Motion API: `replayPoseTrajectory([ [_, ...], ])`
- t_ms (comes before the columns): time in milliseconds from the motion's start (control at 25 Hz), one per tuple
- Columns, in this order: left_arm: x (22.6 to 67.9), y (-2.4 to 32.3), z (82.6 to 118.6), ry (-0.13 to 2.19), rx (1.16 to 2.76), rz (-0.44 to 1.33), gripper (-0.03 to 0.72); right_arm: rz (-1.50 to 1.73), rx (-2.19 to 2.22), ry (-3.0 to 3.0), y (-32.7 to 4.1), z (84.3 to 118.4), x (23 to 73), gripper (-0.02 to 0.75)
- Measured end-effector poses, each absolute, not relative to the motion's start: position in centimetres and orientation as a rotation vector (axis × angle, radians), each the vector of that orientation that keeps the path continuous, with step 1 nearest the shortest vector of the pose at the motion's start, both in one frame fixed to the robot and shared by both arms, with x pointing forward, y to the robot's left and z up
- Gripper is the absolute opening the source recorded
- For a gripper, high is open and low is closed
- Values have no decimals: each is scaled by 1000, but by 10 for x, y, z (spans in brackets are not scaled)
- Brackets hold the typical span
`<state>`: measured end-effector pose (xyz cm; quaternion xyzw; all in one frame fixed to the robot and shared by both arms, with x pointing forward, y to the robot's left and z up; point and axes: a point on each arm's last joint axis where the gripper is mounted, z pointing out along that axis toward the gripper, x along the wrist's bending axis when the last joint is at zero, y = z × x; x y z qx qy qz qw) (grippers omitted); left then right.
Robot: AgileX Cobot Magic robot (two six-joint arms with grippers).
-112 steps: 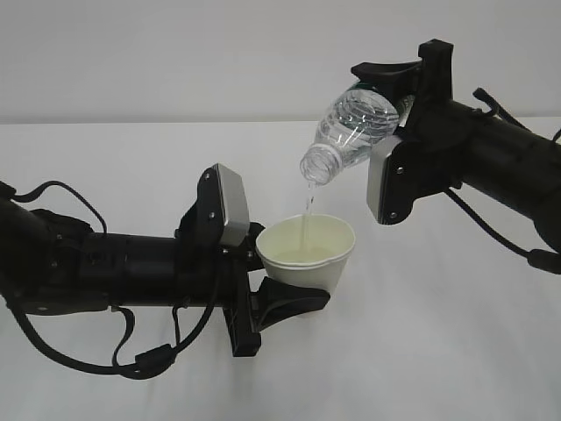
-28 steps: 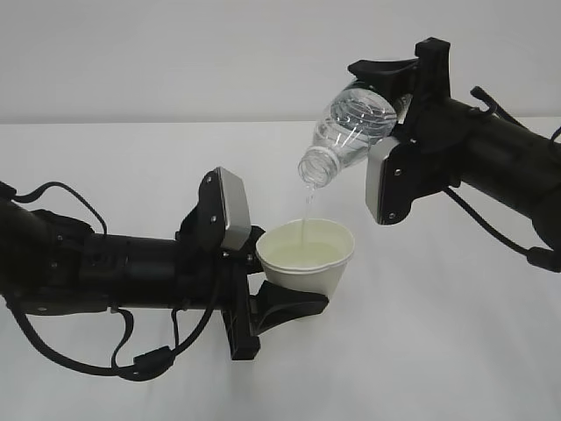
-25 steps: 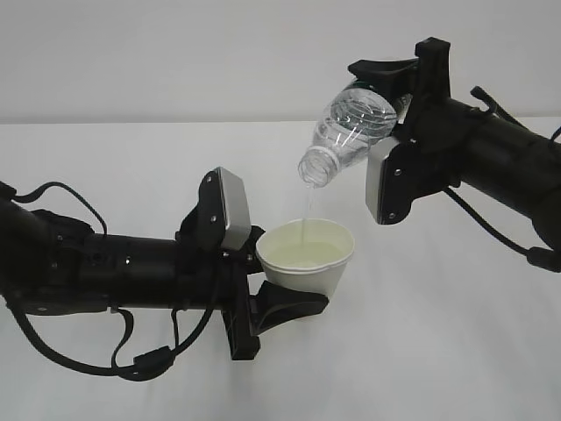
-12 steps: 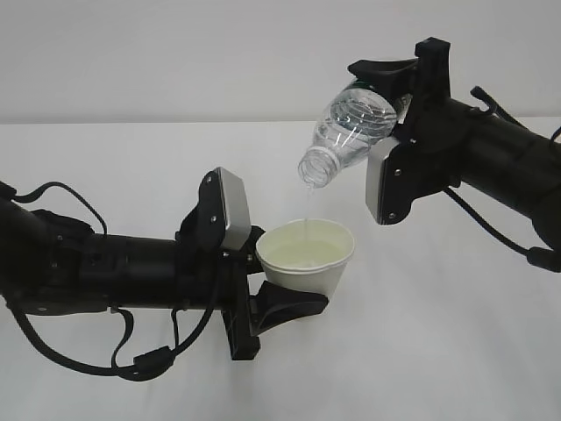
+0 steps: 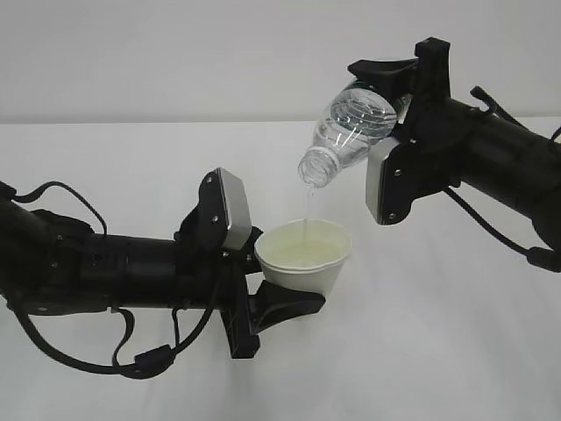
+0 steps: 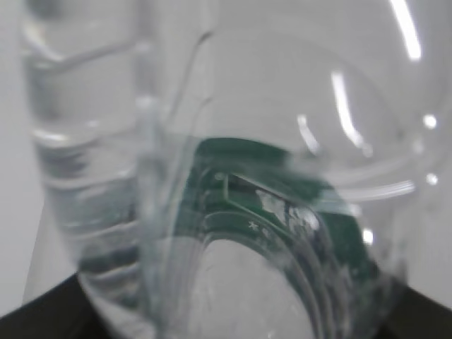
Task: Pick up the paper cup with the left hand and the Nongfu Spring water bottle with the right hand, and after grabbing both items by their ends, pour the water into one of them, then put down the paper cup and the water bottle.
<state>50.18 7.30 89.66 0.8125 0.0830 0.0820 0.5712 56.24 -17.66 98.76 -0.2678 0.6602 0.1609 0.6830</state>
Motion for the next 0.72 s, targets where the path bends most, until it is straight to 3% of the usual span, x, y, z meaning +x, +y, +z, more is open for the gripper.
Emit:
replayPoseTrajectory([
  [720,503,73,897,209,1905,198,388,358,-603,1479,-177,988,562,470],
])
